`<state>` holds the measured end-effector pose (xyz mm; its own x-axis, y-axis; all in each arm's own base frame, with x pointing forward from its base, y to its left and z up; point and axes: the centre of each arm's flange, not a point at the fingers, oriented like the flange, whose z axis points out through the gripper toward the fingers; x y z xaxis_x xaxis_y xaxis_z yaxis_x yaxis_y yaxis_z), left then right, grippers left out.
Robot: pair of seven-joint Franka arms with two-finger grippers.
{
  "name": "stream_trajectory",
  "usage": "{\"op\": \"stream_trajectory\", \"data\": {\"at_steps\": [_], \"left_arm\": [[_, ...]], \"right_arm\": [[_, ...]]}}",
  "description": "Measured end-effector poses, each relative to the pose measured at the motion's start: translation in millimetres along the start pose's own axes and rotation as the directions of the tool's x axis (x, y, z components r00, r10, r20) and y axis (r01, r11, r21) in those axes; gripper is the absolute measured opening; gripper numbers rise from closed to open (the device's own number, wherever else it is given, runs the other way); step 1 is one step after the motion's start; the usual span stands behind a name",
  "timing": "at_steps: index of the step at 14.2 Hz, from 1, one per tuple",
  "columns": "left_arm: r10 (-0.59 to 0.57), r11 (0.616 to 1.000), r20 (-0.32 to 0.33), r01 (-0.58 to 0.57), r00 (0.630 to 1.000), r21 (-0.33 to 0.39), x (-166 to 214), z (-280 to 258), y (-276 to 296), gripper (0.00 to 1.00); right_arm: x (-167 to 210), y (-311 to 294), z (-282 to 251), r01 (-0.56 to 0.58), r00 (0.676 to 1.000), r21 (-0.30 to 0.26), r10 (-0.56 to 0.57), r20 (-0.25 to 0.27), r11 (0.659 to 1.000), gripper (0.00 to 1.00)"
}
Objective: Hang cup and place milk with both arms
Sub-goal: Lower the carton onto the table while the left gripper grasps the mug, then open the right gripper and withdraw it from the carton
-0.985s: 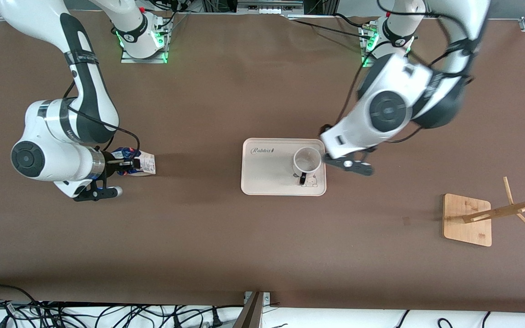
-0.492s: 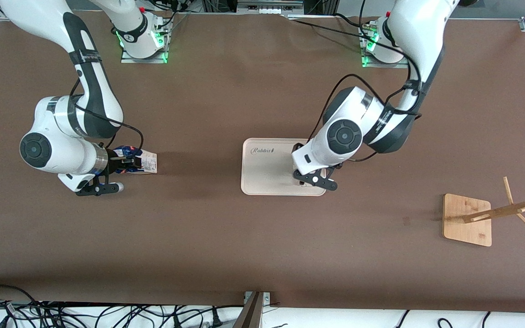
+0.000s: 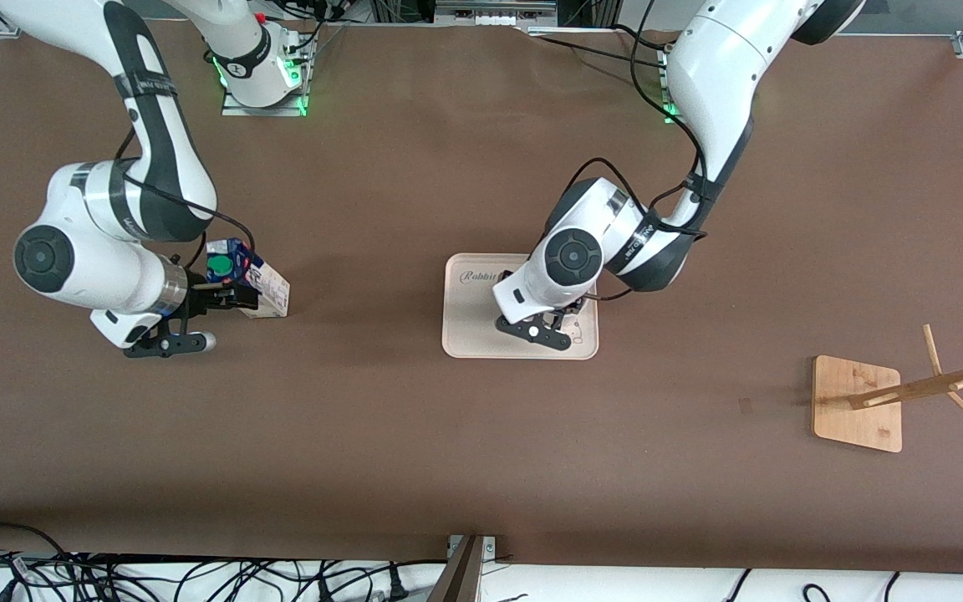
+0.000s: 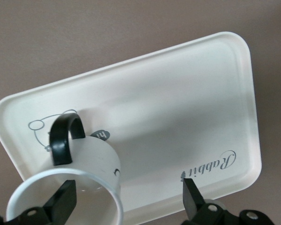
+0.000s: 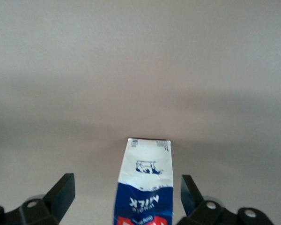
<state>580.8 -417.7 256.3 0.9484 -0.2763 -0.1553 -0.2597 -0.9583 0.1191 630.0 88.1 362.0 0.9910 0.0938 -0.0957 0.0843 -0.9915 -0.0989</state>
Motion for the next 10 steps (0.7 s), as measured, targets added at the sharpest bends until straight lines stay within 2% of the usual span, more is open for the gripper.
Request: {"op": "stream_trajectory", "data": {"at_steps": [2,5,7,10], "left_arm": [[-0.006,1.000,0.002,0.006,1.000,0.002,-0.5,0.0,0.4,1.00],[-0.011,1.000,0.006,0.011,1.000,0.006,-0.1,0.2,-3.2,1.00],[-0.014,1.000,0.018,0.014,1.000,0.013,-2.0,5.7,-5.8,1.00],[-0.018,1.000,0.043,0.017,0.999,0.023,-6.7,18.2,-10.6,1.00]], "right_arm": [[-3.9,-3.4,-33.6,0.011,0.999,0.001,-0.011,-0.032,1.000,1.00],[-6.3,-6.6,-96.5,0.039,0.998,-0.043,-0.041,-0.041,0.998,1.00],[-5.9,-6.7,-140.8,0.043,0.996,-0.063,-0.047,-0.072,0.997,1.00],[-10.1,-2.7,-174.3,0.035,0.996,-0.071,-0.041,-0.079,0.997,1.00]]}}
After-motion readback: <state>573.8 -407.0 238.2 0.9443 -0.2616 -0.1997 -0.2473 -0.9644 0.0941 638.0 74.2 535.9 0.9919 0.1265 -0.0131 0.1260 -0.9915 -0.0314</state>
